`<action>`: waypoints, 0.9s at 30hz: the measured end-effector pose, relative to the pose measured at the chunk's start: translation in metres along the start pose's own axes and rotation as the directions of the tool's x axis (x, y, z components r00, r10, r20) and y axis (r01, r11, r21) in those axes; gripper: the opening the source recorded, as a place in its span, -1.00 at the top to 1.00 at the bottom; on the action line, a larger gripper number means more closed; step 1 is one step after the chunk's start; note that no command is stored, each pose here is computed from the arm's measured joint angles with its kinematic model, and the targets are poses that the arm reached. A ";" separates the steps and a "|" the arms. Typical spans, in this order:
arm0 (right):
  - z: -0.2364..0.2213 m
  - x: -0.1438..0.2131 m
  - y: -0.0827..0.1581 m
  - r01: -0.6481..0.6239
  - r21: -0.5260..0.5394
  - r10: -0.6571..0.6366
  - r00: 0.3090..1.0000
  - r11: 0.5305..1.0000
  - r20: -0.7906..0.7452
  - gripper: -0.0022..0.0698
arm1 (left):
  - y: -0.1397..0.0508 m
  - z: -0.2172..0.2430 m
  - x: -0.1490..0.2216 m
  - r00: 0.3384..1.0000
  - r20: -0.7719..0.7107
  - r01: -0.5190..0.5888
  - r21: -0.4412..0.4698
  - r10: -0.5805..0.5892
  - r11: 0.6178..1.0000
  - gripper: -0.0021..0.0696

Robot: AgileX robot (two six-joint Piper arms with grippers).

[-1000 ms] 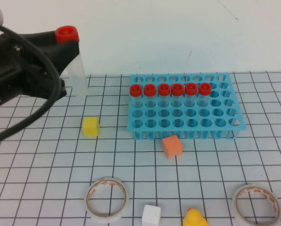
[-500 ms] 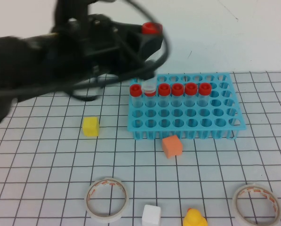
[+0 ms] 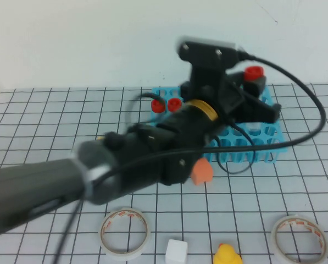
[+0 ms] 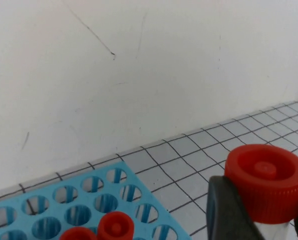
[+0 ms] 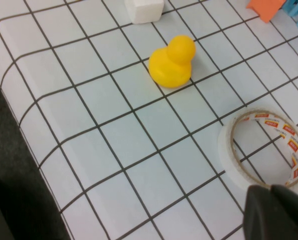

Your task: Place the test tubes

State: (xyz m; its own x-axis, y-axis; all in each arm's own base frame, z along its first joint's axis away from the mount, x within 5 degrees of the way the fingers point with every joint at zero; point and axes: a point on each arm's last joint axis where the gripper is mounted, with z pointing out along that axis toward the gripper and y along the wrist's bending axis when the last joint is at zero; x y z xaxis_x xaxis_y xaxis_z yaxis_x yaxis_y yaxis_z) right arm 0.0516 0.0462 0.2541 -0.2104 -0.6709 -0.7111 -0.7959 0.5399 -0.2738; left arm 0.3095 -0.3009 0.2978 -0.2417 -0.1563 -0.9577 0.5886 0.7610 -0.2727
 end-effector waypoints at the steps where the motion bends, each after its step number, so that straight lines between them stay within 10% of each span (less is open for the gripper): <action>1: 0.000 0.000 0.000 0.000 0.000 0.000 1.000 1.000 0.000 0.94 | 0.000 0.006 0.004 1.000 0.003 -0.011 0.009 0.011 1.000 0.24; 12: 0.000 0.000 0.000 0.000 0.000 0.000 1.000 1.000 0.000 0.94 | -0.002 0.067 0.023 0.990 0.093 -0.114 0.065 0.108 0.991 0.24; 27: 0.000 0.000 0.000 0.000 0.000 0.000 1.000 1.000 0.000 0.94 | 0.053 0.108 0.053 0.991 0.033 -0.127 -0.026 0.128 0.992 0.25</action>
State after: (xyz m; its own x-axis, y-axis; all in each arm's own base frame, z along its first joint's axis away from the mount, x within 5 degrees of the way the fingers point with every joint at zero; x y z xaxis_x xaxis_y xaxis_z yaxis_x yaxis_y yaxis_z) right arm 0.0516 0.0462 0.2541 -0.2104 -0.6709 -0.7111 -0.7959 0.5399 -0.2738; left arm 0.4110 -0.3372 0.2223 -0.1387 -0.0785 -0.9872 0.5947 0.7905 -0.1464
